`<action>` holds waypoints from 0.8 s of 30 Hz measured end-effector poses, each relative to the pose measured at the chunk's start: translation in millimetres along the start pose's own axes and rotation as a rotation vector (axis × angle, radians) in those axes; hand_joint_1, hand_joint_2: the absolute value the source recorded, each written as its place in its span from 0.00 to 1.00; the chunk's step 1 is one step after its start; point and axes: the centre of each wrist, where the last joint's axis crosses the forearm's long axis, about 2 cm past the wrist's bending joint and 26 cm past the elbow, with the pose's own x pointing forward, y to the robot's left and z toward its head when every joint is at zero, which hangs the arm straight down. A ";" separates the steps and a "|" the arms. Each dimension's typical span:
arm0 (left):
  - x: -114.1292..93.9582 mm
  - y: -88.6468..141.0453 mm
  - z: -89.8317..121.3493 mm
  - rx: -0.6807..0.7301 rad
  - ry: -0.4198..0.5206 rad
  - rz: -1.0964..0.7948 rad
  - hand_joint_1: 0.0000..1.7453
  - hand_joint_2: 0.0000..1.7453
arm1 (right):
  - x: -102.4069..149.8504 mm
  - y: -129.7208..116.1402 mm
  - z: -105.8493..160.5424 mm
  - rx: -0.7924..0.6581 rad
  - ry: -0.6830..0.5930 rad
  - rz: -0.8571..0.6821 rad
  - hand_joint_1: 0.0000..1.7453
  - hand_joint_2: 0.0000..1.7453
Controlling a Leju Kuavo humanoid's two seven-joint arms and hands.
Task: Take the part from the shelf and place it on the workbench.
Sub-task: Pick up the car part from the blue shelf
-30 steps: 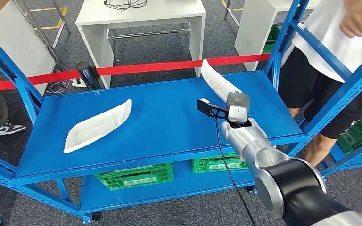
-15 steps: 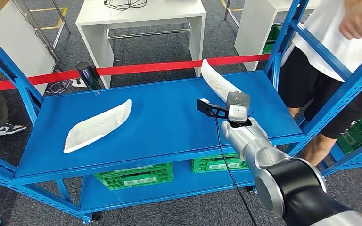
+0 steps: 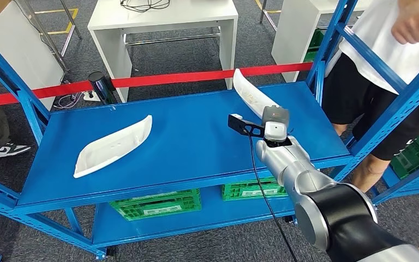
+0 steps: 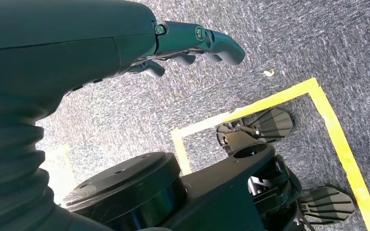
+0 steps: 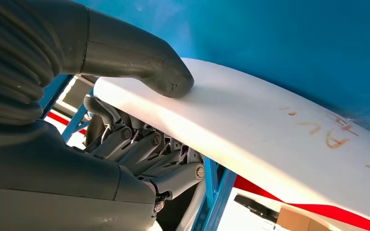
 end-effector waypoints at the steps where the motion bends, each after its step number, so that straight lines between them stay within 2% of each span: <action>1: 0.0 0.0 0.0 0.000 -0.001 0.000 0.00 1.00 | 0.0 0.0 0.0 0.000 0.000 0.000 0.93 1.00; 7: 0.1 0.0 0.0 0.000 -0.003 0.002 0.00 1.00 | -1.2 -3.7 -1.1 -0.014 0.018 -0.006 0.93 1.00; 12: 0.1 0.0 0.0 0.000 -0.003 0.003 0.00 1.00 | -4.5 -16.8 -4.7 -0.033 0.034 0.000 0.93 1.00; 24: 1.9 -1.8 -0.3 -0.002 0.000 0.013 0.00 1.00 | -18.0 -77.6 -16.6 -0.118 0.074 0.001 0.93 1.00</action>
